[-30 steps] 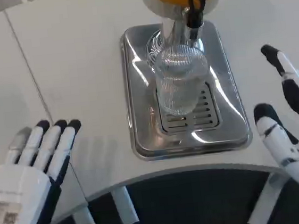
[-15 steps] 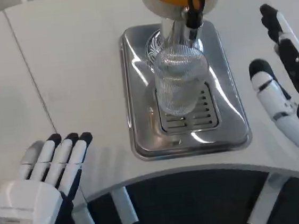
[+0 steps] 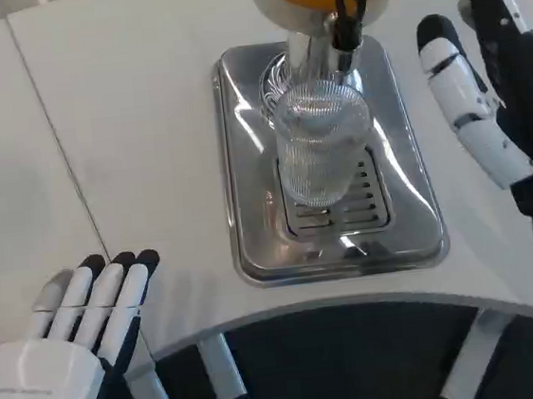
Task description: Grasp the cup under the faucet to collect the drink, then remove the cup.
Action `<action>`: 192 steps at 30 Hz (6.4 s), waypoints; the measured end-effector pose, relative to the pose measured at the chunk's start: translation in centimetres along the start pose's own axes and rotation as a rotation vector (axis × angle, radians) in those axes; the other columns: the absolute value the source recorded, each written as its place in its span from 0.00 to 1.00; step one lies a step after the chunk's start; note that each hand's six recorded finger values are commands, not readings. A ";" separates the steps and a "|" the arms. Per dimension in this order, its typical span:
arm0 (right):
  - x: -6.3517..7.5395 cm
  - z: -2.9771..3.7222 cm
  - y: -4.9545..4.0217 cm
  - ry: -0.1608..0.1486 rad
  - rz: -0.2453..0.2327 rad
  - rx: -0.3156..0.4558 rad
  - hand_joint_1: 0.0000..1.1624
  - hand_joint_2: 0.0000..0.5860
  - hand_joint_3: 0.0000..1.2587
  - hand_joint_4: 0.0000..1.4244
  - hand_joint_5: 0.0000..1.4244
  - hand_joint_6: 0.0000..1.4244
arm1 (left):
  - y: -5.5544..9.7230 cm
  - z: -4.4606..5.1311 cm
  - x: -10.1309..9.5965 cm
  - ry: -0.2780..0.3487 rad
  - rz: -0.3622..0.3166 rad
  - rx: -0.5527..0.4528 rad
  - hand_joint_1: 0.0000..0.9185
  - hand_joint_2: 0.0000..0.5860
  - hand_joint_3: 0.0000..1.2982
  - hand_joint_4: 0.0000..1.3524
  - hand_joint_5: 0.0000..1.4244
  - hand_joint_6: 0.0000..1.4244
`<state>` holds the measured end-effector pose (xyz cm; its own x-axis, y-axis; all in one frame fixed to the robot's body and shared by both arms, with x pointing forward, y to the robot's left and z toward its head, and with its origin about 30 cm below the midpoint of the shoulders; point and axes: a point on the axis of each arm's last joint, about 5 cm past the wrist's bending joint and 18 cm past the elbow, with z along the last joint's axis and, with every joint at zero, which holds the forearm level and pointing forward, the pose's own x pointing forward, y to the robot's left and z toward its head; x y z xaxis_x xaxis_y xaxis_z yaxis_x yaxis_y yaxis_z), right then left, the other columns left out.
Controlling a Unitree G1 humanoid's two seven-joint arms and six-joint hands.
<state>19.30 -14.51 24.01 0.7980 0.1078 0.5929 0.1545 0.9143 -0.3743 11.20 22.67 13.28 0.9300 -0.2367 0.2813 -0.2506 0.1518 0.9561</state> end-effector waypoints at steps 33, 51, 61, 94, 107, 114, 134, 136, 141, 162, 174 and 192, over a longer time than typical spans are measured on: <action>3.5 0.33 3.48 0.054 0.057 0.185 0.08 0.87 0.00 0.00 0.00 0.00 | 0.0 -0.10 0.5 0.020 0.031 -0.005 0.00 0.02 0.00 0.00 0.00 0.03; 4.0 1.03 3.79 0.048 0.162 0.176 0.06 0.86 0.00 0.00 0.00 0.00 | 0.0 -0.54 0.4 0.026 0.029 -0.002 0.00 0.03 0.00 0.00 0.00 0.03; 3.2 1.32 3.95 0.042 0.188 0.159 0.06 0.86 0.00 0.00 0.00 0.00 | 0.0 -0.55 0.5 0.015 0.032 -0.007 0.00 0.03 0.00 0.00 0.00 0.03; 4.2 4.13 3.11 0.027 0.326 -0.259 0.00 0.86 0.04 0.00 0.00 0.02 | -0.6 -0.05 1.2 0.010 0.049 -0.042 0.00 0.03 0.00 0.00 0.00 0.03; 4.6 6.09 3.56 0.020 0.362 -0.504 0.00 0.88 0.06 0.00 0.00 0.03 | -0.9 -0.33 2.9 0.034 0.095 -0.050 0.00 0.02 0.00 0.00 0.00 0.04; 4.9 6.47 3.71 0.029 0.373 -0.529 0.00 0.89 0.07 0.00 0.00 0.04 | -1.3 -0.69 4.1 0.077 0.119 -0.087 0.01 0.02 0.00 0.00 0.00 0.04; 5.7 6.83 3.44 0.020 0.412 -0.570 0.00 0.91 0.08 0.00 0.01 0.04 | -2.4 0.22 9.3 0.059 0.179 -0.198 0.10 0.04 0.00 0.00 0.02 0.06; 5.7 6.86 3.45 0.021 0.412 -0.573 0.00 0.92 0.08 0.00 0.01 0.04 | -2.5 0.36 9.5 0.056 0.178 -0.208 0.10 0.05 0.00 0.00 0.02 0.06; 5.6 7.03 3.50 0.026 0.411 -0.580 0.00 0.92 0.08 0.00 0.01 0.04 | -2.6 0.47 10.1 0.060 0.182 -0.230 0.12 0.05 0.00 0.00 0.03 0.07; 4.0 6.52 3.70 0.041 0.266 -0.419 0.00 0.98 0.00 0.00 0.00 0.00 | -2.8 1.24 12.0 0.034 0.195 -0.270 0.13 0.07 0.00 0.00 0.04 0.09; 1.7 6.03 2.68 -0.050 0.058 -0.270 0.00 0.99 0.00 0.00 0.00 0.00 | -3.1 1.62 12.7 0.014 0.176 -0.293 0.13 0.07 0.00 0.00 0.04 0.09; -5.3 4.89 -1.60 -0.114 0.188 -0.532 0.04 0.96 0.00 0.00 0.00 0.00 | -3.7 3.34 15.5 -0.089 0.179 -0.344 0.16 0.08 0.00 0.00 0.08 0.13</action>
<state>11.95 -14.64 24.93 0.7769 0.3182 0.5432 0.3110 0.5563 -0.7706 25.63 15.24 14.42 0.8489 -0.2572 0.4618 -0.2882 0.5071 0.8123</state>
